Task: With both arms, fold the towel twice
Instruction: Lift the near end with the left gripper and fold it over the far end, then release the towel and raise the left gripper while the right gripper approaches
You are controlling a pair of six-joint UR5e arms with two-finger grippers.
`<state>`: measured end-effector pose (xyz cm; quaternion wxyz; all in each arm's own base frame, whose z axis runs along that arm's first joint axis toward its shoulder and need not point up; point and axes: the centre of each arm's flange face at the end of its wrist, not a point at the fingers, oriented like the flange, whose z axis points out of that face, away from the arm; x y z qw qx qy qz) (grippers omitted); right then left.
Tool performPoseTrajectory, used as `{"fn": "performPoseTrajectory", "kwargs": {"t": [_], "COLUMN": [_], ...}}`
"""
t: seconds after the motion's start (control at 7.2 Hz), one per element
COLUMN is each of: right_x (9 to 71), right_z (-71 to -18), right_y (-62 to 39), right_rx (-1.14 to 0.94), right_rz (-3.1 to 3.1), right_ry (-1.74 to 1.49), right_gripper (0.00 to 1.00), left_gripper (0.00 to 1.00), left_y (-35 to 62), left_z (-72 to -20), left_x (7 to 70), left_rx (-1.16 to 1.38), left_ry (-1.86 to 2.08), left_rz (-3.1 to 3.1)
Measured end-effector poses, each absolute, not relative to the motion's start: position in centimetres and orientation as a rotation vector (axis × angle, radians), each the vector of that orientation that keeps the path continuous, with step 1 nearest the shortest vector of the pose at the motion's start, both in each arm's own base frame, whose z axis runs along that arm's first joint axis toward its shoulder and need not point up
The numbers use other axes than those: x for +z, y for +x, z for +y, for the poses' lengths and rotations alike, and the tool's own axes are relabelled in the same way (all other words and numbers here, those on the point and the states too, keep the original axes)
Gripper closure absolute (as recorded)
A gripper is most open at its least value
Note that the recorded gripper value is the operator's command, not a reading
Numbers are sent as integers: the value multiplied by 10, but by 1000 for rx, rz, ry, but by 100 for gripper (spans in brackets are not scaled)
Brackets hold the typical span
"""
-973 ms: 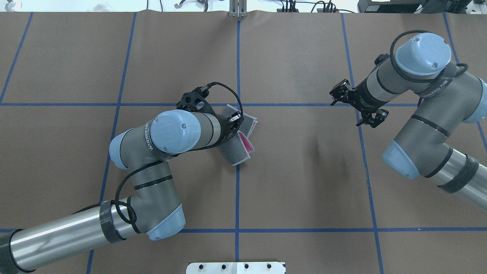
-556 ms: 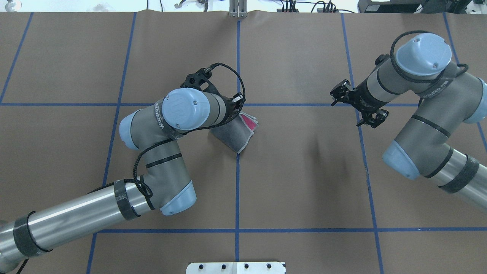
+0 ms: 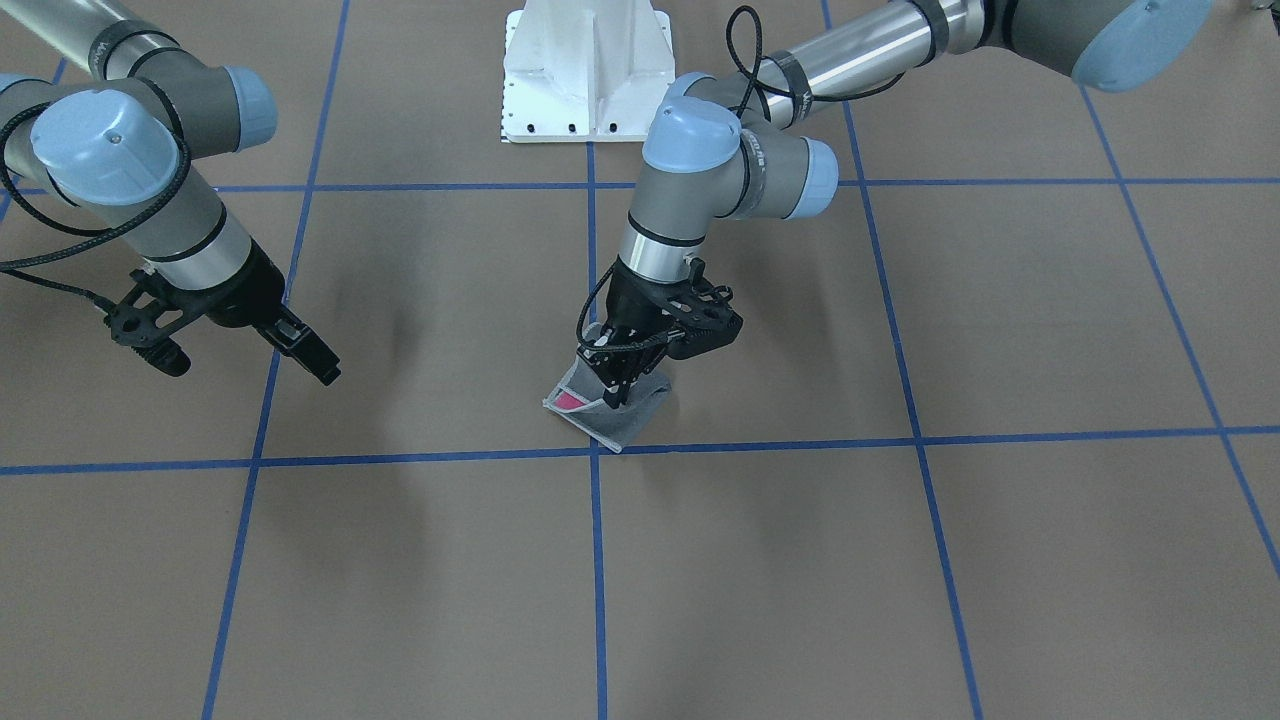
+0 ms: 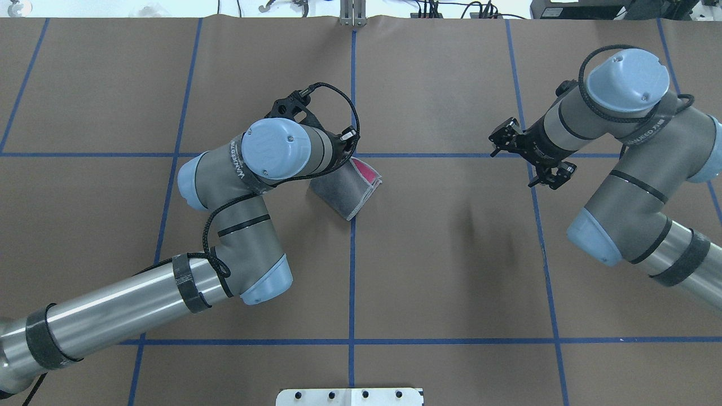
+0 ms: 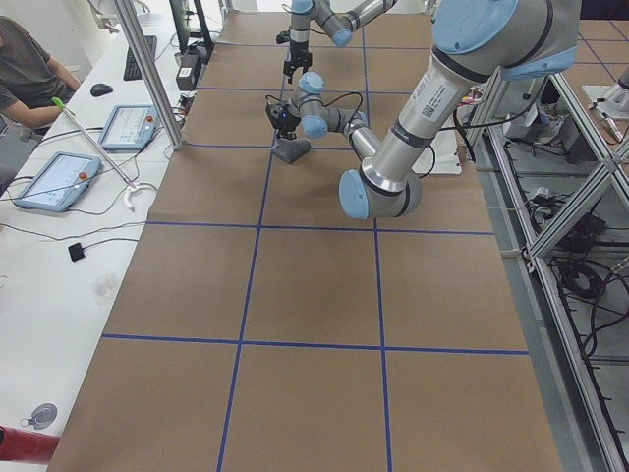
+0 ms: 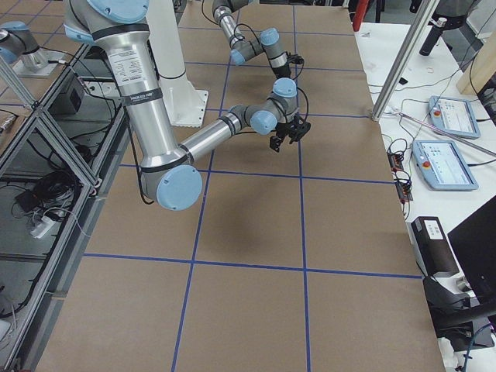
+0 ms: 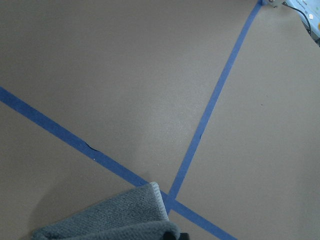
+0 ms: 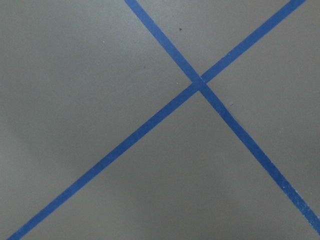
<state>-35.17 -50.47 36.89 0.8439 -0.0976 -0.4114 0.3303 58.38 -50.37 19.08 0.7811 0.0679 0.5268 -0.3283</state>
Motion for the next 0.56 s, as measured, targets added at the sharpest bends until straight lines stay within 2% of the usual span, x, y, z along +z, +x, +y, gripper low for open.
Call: {"fn": "performPoseTrajectory", "kwargs": {"t": [0.28, 0.42, 0.56], "right_x": [368, 367, 366], "right_z": [-505, -504, -504], "right_y": [-351, -351, -351], "right_rx": [699, 699, 698], "right_rz": [-870, -872, -874], "right_ry": [-203, -203, -202], "right_gripper": [0, 0, 0], "left_gripper": [97, 70, 21], "left_y": [588, 591, 594], "left_z": [-508, -513, -519], "left_x": [189, 194, 201], "left_rx": [-707, -708, -708], "left_ry": [151, 155, 161], "left_rz": [1141, 1146, 1149]}}
